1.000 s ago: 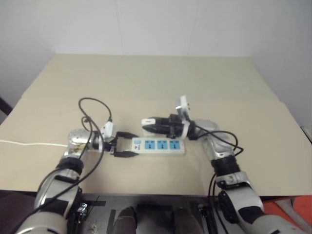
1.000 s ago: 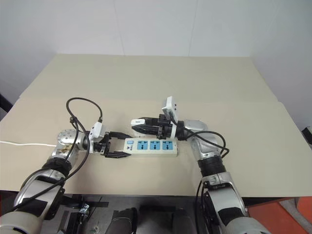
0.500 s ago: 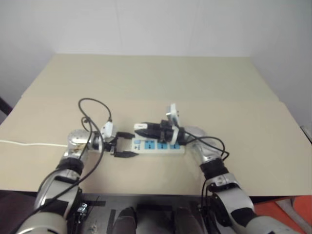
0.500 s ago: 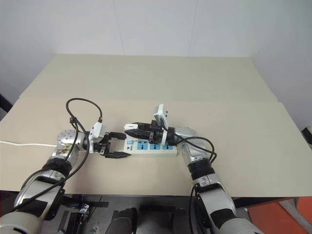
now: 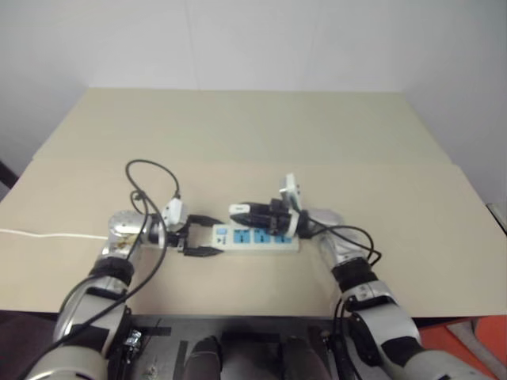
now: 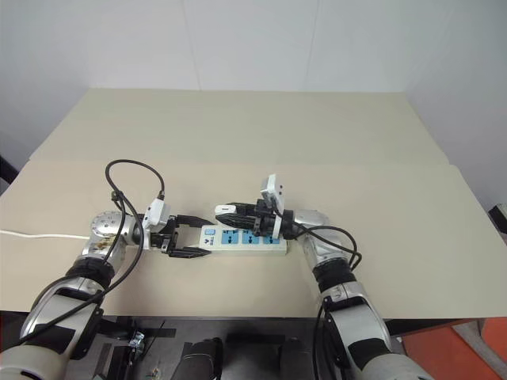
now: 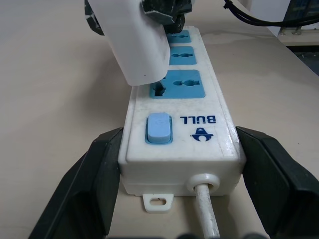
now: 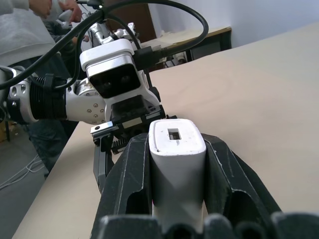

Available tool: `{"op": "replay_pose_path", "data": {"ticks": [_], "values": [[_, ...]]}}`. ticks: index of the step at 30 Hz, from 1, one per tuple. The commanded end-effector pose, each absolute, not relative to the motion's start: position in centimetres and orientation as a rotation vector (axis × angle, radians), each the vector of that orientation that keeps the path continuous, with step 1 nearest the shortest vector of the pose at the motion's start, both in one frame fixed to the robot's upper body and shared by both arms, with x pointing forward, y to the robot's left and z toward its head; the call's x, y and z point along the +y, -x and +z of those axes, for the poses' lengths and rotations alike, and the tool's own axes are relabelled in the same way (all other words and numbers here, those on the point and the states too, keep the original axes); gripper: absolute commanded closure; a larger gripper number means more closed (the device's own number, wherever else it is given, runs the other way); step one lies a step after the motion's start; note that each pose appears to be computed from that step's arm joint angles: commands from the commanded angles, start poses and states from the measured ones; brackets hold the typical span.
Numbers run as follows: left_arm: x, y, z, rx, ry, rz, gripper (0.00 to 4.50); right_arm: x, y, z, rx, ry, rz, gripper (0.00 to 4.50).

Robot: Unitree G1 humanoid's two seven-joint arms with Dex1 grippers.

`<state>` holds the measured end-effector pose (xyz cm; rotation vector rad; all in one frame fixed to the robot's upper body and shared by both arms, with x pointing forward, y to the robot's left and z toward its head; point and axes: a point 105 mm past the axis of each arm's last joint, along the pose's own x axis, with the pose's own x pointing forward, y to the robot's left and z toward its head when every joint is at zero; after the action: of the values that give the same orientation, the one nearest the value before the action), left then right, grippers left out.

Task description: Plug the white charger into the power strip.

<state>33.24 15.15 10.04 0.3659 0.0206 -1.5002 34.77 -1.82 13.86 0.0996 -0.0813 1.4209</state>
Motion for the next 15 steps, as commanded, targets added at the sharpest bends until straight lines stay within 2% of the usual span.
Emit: {"op": "replay_pose_path", "data": {"ticks": [1,15], "values": [[15.5,-32.8,9.3,0.071,-0.39,-1.524,1.29,-2.5,-34.9,13.6,-0.097,-0.085,1.401,3.39],[15.8,-32.8,9.6,0.058,-0.38,-1.515,1.29,-3.8,-35.0,11.3,-0.038,-0.135,1.407,3.39]]}}
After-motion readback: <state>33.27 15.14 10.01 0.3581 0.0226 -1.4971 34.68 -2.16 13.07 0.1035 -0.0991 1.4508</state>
